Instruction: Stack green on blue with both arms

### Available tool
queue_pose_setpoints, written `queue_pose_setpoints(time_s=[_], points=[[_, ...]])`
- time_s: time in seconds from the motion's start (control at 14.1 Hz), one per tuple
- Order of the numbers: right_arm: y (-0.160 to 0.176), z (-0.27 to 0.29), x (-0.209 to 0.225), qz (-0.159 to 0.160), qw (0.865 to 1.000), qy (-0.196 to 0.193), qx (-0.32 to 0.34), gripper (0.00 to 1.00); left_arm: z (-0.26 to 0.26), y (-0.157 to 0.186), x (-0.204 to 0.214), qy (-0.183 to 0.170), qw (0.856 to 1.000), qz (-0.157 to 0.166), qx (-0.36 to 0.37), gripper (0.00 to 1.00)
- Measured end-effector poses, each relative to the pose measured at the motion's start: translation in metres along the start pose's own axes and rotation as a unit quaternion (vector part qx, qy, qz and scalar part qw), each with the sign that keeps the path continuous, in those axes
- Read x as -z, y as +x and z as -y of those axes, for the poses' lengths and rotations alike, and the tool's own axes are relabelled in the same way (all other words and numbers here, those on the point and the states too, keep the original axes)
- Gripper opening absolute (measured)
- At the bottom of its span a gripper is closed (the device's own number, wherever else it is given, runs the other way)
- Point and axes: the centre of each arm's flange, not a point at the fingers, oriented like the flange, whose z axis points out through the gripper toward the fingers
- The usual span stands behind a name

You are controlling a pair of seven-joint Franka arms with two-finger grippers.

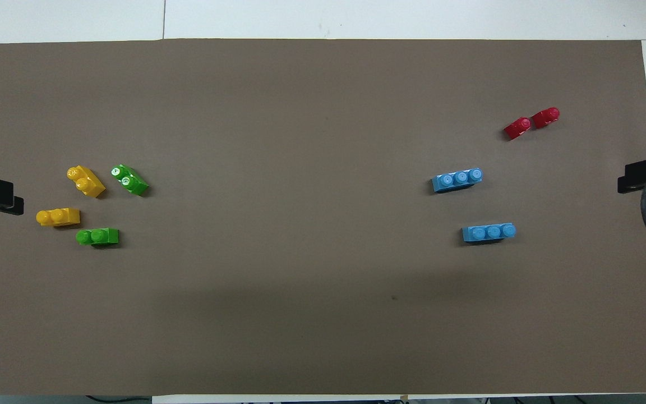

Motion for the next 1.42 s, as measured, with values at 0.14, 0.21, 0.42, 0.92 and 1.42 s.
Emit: queue_pose_setpoints(time_s=[0.14,0.21,0.42,0.92,1.42], points=[[0.0,0.0,0.0,0.0,1.0,0.0,0.0,1.0,-0.001,0.0,0.0,0.0,1.0,0.0,-0.001,1.0],[0.0,0.0,0.0,0.0,1.0,0.0,0.0,1.0,-0.001,0.0,0.0,0.0,1.0,0.0,-0.001,1.0],[0.0,0.0,0.0,0.0,1.0,0.0,0.0,1.0,-0.001,0.0,0.0,0.0,1.0,0.0,-0.001,1.0],[0.002,0.002,0.002,-0.01,1.0,0.003,0.003,1.0,-0.002,0.014,-0.042,-0.008,0.996,-0.042,0.082,1.0],[0.007,0.009,-0.009,0.015,0.966,0.042,-0.254,1.0,-0.001,0.024,-0.132,-0.014,0.981,-0.05,0.188,1.0]])
